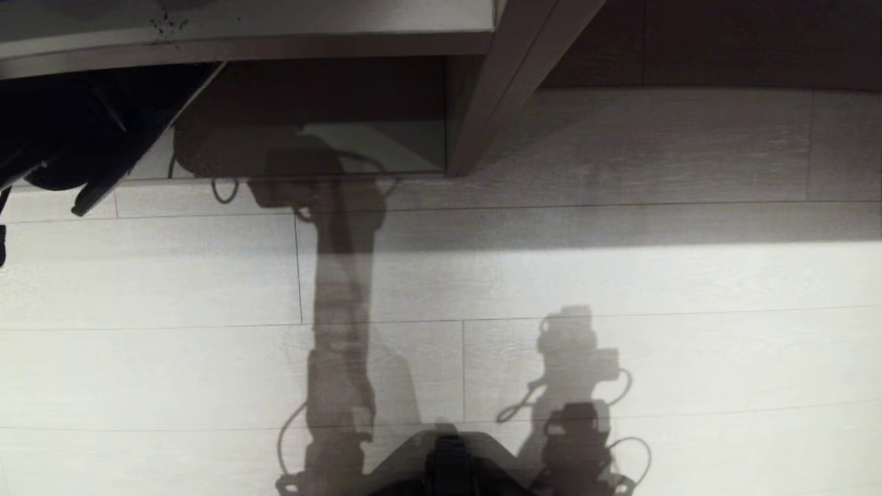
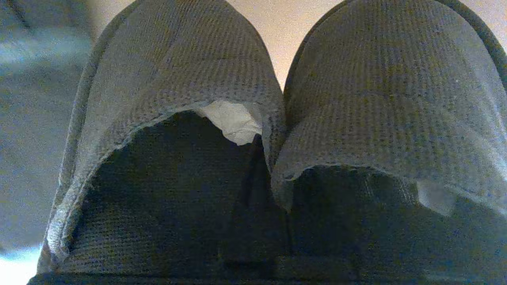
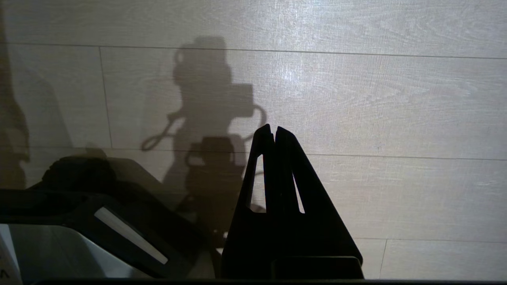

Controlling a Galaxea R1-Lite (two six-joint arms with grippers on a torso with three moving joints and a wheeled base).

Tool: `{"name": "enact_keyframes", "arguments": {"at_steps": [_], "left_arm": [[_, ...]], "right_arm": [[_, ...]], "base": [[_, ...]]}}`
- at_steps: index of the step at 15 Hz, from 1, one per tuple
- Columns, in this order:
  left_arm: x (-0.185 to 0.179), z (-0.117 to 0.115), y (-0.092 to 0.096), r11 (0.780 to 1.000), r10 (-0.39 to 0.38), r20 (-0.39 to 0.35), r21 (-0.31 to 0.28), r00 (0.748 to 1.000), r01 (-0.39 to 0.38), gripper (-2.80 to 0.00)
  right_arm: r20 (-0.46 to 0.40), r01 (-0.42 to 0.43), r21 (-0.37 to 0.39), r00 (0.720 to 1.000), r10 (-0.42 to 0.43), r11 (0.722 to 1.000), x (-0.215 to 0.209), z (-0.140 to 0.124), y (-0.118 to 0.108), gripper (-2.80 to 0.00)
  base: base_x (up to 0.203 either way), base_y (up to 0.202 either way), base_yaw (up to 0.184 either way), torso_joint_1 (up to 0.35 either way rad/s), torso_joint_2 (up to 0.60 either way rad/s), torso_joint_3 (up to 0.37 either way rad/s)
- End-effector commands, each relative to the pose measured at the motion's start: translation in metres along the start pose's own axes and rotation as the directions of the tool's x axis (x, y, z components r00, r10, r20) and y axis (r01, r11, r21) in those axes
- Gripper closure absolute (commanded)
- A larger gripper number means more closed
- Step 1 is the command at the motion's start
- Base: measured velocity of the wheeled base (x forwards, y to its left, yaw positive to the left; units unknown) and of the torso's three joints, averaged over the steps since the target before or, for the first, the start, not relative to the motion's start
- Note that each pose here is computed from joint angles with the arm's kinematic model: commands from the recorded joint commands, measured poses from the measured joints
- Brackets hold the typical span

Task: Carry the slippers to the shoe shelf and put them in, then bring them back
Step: Place the slippers on the floor

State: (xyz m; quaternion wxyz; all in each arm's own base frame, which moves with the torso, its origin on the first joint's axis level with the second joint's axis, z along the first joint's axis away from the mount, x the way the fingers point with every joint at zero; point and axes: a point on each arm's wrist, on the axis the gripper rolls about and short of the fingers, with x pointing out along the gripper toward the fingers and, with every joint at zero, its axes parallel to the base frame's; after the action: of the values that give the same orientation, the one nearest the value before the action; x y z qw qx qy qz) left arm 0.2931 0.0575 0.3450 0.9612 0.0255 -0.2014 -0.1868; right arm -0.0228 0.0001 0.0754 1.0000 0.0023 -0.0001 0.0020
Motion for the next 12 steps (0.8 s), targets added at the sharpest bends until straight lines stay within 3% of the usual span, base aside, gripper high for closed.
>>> {"name": "enact_keyframes", "arguments": {"at_steps": [1, 5, 8, 12], "left_arm": [[-0.016, 0.020, -0.014, 0.999, -0.018, 0.020, 0.045, 1.000, 0.017, 0.00], [-0.040, 0.017, -0.025, 0.998, -0.015, -0.020, 0.064, 1.000, 0.016, 0.00], [-0.073, 0.022, -0.024, 0.993, -0.029, -0.055, 0.117, 0.998, 0.035, 0.00], [-0.094, 0.012, -0.031, 0.994, -0.005, -0.110, 0.110, 0.994, 0.017, 0.00]], "right_arm": [[0.001, -0.001, 0.000, 1.000, 0.001, 1.000, 0.000, 0.000, 0.000, 0.00], [0.001, -0.001, 0.000, 1.000, 0.001, 1.000, 0.000, 0.000, 0.000, 0.00], [0.001, -0.001, 0.000, 1.000, 0.001, 1.000, 0.000, 0.000, 0.000, 0.00], [0.001, -0.001, 0.000, 1.000, 0.001, 1.000, 0.000, 0.000, 0.000, 0.00]], "base": [[0.000, 0.000, 0.000, 0.000, 0.00, 0.000], [0.000, 0.000, 0.000, 0.000, 0.00, 0.000], [0.000, 0.000, 0.000, 0.000, 0.00, 0.000], [0.000, 0.000, 0.000, 0.000, 0.00, 0.000]]}}
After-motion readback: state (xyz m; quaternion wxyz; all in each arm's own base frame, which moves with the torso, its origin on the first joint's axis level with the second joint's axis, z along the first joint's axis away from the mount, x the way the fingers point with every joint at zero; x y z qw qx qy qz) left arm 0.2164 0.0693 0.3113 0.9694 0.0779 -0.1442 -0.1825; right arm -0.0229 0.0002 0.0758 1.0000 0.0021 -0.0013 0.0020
